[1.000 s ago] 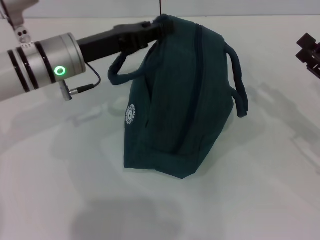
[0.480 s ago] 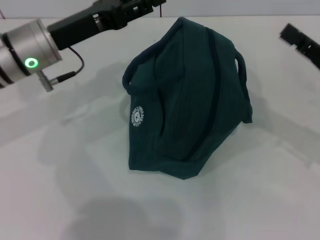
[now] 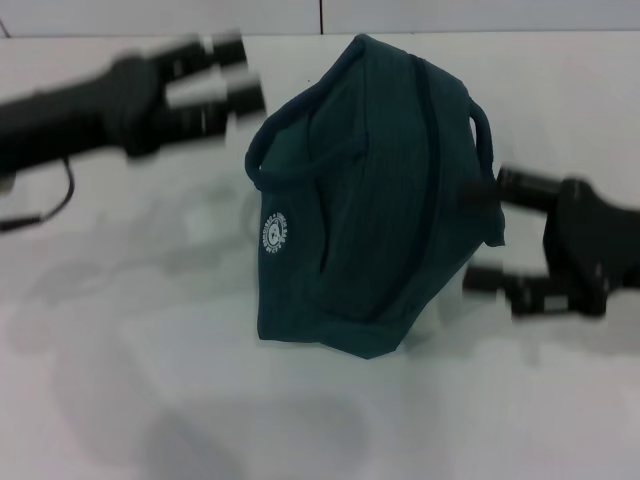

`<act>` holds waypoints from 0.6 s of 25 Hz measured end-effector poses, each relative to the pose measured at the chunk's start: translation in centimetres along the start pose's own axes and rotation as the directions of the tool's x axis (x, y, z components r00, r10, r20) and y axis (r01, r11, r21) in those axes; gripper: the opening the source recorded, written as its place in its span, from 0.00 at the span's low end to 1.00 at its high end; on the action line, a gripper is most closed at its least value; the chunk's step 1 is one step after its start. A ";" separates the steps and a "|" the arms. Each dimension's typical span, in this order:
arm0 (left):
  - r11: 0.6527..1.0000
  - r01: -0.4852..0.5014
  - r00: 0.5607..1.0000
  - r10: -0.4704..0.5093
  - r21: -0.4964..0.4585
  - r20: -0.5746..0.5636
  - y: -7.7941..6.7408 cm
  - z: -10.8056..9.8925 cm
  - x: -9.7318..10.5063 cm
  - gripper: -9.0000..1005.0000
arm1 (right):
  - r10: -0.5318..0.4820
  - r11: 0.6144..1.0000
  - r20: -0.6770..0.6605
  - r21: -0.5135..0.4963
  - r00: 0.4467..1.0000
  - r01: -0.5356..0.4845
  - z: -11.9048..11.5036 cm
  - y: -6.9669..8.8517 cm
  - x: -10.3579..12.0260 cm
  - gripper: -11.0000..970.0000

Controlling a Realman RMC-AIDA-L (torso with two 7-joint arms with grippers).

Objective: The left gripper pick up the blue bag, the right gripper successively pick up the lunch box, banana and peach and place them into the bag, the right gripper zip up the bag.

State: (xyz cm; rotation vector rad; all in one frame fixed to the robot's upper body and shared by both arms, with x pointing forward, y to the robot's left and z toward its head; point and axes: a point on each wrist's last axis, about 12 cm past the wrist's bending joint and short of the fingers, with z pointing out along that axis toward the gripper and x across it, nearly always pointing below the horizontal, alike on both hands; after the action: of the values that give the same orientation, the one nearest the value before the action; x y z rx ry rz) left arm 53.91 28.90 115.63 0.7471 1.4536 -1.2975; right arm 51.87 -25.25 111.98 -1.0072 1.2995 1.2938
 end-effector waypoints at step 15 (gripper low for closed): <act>1.000 0.004 0.988 -0.006 -0.018 -0.155 -3.6 -5.2 5.7 0.88 | -0.041 0.997 -0.149 -0.076 0.988 0.030 2.3 1.6 3.8 0.90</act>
State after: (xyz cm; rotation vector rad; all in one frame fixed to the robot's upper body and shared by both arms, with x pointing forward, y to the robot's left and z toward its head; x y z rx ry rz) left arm 47.48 32.12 111.03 0.8487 1.5896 -1.2514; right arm 49.92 -22.47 108.66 -1.1935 1.3488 1.2666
